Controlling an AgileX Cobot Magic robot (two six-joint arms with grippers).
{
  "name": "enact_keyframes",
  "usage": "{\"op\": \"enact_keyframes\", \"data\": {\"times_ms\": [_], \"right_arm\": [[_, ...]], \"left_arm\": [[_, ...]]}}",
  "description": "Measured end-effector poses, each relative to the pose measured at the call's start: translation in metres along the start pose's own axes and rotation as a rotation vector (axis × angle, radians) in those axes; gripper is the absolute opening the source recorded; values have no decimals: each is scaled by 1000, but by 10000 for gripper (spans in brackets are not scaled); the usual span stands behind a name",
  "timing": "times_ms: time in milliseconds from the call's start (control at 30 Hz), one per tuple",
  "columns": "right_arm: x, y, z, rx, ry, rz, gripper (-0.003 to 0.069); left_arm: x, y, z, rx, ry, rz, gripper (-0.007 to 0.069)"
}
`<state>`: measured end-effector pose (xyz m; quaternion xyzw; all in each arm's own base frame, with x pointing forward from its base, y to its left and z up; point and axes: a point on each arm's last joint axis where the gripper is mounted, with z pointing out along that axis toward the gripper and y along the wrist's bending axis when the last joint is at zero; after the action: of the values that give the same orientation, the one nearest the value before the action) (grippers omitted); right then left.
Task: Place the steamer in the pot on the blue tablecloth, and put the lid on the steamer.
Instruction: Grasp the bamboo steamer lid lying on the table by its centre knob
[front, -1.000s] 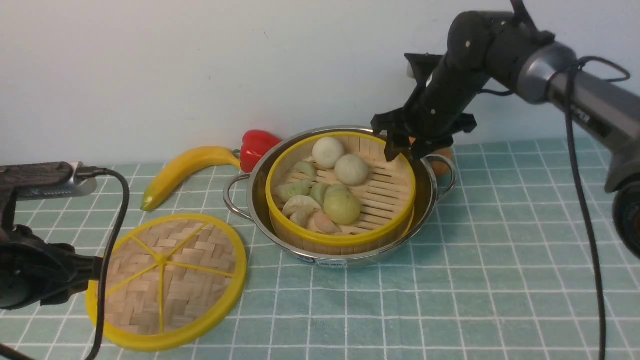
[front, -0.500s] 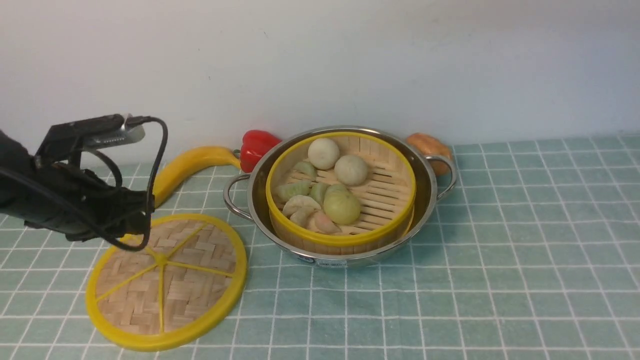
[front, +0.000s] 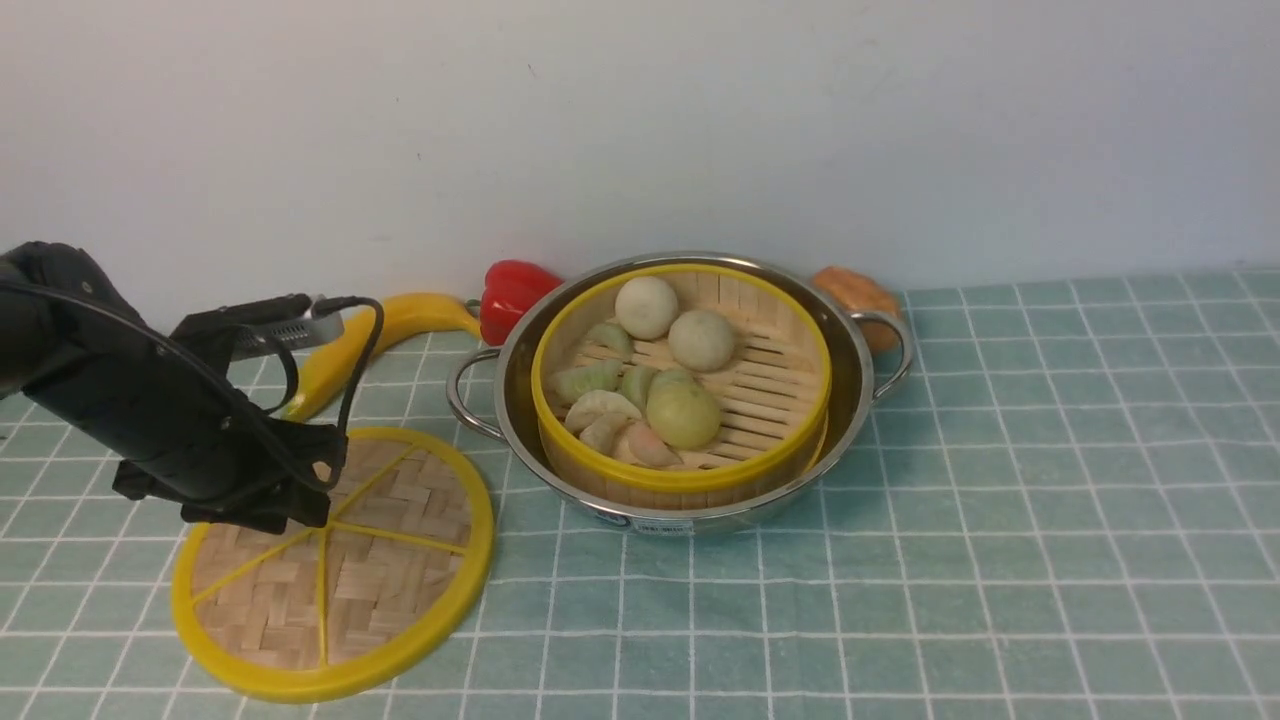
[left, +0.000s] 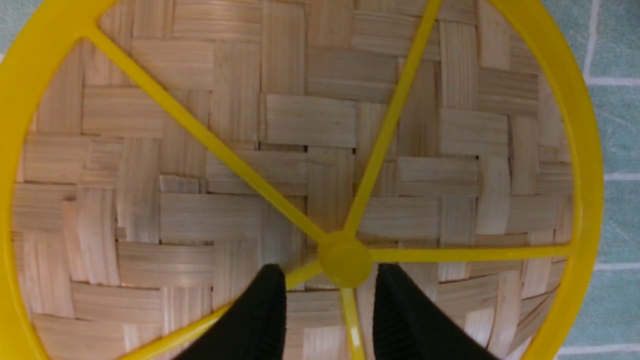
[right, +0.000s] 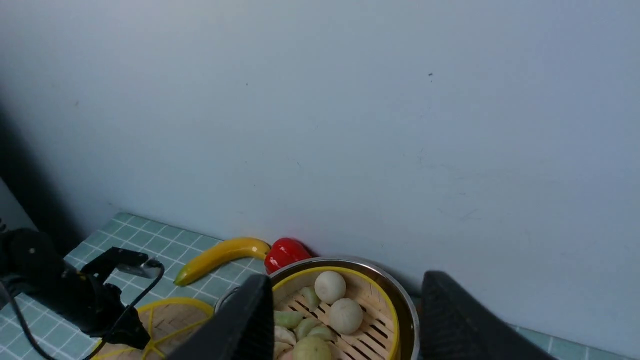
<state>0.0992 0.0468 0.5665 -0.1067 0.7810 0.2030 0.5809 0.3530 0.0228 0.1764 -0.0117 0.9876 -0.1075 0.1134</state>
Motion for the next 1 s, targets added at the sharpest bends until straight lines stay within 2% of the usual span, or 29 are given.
{"op": "enact_keyframes", "data": {"times_ms": [133, 367, 467, 567, 700, 833, 967, 1000], "right_arm": [[12, 3, -36, -4, -54, 20, 398], [17, 5, -50, -10, -78, 41, 399], [17, 6, -49, -19, -74, 50, 399], [18, 7, -49, -34, -69, 57, 399], [18, 7, -49, -35, -69, 57, 399], [18, 7, -49, -32, -69, 56, 399], [18, 6, -49, -31, -69, 56, 399], [18, 6, -49, -31, -69, 56, 399]], "left_arm": [[-1, -6, 6, -1, 3, 22, 243], [-6, -24, 18, -35, -33, 92, 236], [-6, -26, 19, -48, -36, 68, 197], [-6, -23, 19, -85, -29, 55, 123], [-5, -20, 17, -138, -20, 68, 122], [-8, -17, 6, -203, 15, 94, 122], [-25, -18, -34, -293, -4, 133, 122], [-36, -22, -61, -317, -47, 139, 122]]}}
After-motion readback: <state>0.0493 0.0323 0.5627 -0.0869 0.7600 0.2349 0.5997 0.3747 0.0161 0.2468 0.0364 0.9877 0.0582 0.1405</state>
